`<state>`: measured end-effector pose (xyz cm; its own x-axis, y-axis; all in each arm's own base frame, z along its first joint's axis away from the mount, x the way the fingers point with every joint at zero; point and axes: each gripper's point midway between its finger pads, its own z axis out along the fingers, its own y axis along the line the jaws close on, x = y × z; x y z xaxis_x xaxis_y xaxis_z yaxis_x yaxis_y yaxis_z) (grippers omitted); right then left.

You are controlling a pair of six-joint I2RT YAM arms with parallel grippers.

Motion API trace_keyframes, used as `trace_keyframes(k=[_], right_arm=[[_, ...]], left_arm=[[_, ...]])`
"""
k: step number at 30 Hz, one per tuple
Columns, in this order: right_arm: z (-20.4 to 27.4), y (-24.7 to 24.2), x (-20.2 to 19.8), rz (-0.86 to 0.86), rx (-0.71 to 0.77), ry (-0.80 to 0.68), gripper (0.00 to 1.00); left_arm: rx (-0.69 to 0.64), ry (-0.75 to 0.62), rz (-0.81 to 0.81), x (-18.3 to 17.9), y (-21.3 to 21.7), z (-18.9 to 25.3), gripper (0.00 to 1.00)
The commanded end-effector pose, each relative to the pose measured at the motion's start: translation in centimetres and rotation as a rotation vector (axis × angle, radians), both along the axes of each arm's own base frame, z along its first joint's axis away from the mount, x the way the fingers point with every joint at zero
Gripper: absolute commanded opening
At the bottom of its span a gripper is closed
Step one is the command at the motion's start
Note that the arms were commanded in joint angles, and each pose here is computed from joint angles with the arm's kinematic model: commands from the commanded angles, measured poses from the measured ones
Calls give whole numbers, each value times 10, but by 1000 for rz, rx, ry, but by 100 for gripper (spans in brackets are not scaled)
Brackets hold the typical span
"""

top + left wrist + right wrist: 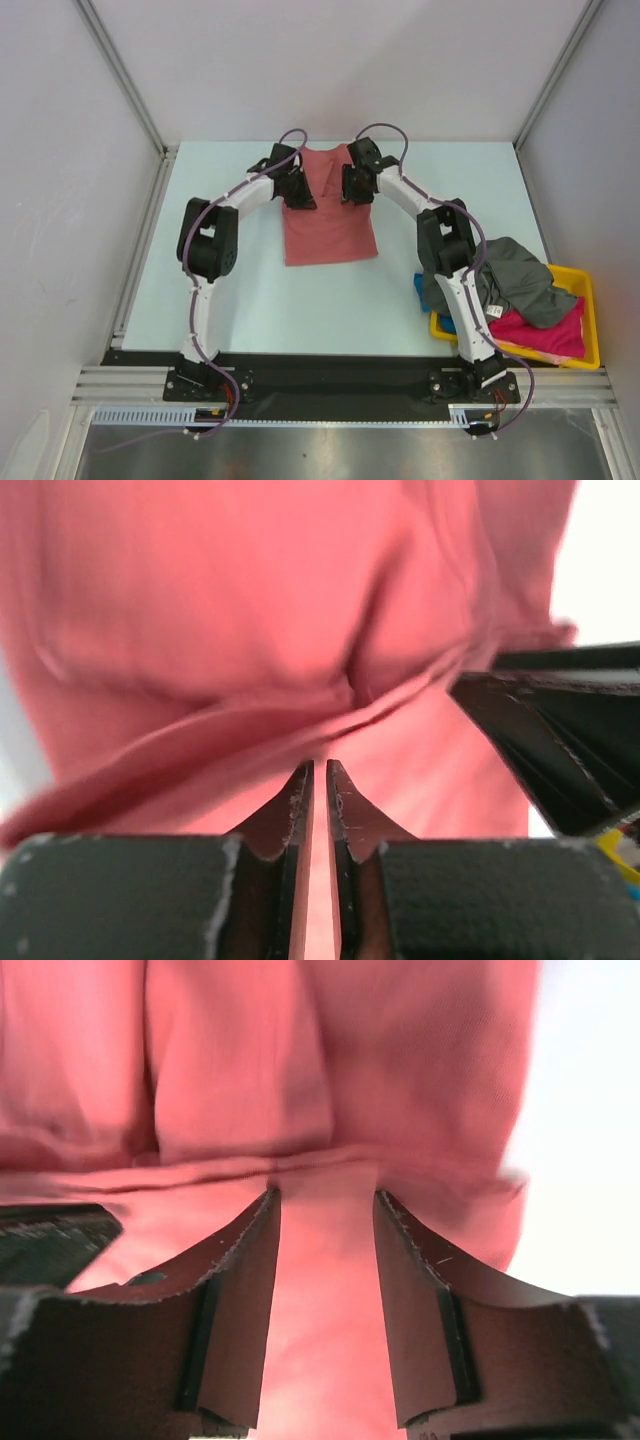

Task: Fold and stack the t-shirts
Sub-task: Fold the tshirt

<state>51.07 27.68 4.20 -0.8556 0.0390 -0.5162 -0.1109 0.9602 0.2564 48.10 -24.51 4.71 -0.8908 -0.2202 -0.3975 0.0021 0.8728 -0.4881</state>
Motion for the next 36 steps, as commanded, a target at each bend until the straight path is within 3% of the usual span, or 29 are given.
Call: trace_keyframes(k=[1,4,7,12,14,16,17,20,21,22,31,36], right_arm=[[7,-6,37,-16,-5,-72,49],[21,-15,57,-38,4,-103,51],[50,-34,71,-86,-2,-138,52],[79,-52,43,-93,87,-88,54],[83,-42,28,-22,172,-60,52],[80,-30,2,53,259,6,45],[81,-25,-1,72,289,9,36],[59,-29,-10,48,283,61,16],[55,-29,-11,42,277,68,5],[46,-32,-11,29,271,83,3],[-3,-59,1,-35,107,110,0],[5,-85,5,-78,-26,94,1]], left_arm=[[49,-54,38,39,24,3,14],[77,-117,64,69,41,28,15],[131,-135,73,76,57,45,16],[117,-200,40,51,63,92,18],[63,-150,3,25,57,80,19],[17,-114,-22,4,51,72,19],[-1,-93,-16,-2,50,68,18],[-1,-39,8,-18,53,48,17],[-3,-33,13,-20,54,46,16],[0,-13,14,-27,55,38,16],[-9,20,-5,-104,62,48,17],[-11,17,-14,-134,69,57,20]])
